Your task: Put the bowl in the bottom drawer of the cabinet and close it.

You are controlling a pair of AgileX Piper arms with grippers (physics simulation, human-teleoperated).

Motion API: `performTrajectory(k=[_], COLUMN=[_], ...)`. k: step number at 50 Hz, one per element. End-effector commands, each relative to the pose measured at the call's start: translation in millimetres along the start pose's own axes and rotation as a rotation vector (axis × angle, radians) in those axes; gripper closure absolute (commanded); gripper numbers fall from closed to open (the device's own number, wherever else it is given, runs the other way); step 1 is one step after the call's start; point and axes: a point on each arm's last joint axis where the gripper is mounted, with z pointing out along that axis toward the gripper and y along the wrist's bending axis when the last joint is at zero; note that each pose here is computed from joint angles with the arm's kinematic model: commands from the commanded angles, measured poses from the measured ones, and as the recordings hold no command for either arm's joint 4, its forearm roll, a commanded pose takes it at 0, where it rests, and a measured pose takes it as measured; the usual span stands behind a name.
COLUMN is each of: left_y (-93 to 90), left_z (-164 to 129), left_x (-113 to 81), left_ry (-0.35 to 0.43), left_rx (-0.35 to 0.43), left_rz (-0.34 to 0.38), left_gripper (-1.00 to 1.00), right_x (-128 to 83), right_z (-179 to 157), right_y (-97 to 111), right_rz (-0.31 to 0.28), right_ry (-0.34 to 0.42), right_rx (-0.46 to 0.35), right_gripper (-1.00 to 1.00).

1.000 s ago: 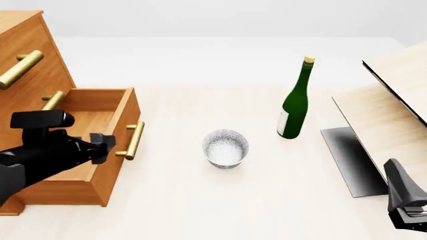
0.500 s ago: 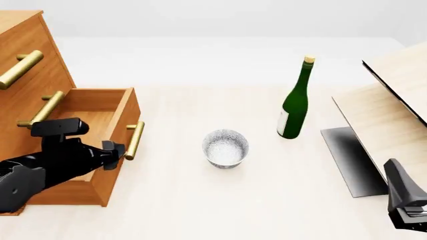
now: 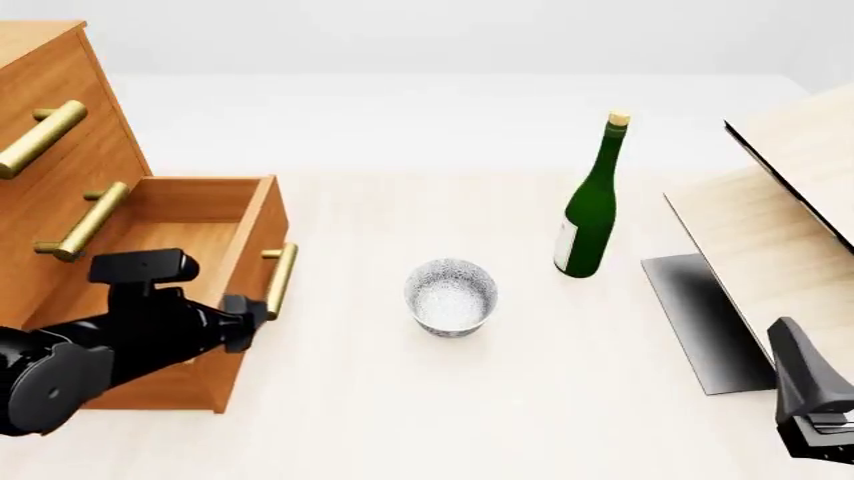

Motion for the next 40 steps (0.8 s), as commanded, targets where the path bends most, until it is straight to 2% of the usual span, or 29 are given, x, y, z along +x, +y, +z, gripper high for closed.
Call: performTrajectory(k=[1, 28, 40], left_y=[-5.1, -18.7, -24.0], left_z=[3.3, 5.6, -2.0], left_x=[4.9, 5.2, 2.9], left_ry=[0.003, 0.009, -0.011], left_rx=[0.021, 0.069, 0.094], left_rz=[-0.027, 0.028, 0.055], left_gripper=[-1.00, -1.00, -1.00], right_x=[0.2, 0.2, 0.2], right_z=[-0.1, -0.1, -0.1], right_y=[0.0, 0.0, 0.0], right_rz=[0.000, 0.000, 0.000], right_ry=[0.000, 0.000, 0.000], right_rx=[0.000, 0.000, 0.000], right_gripper=[-1.00, -1.00, -1.00])
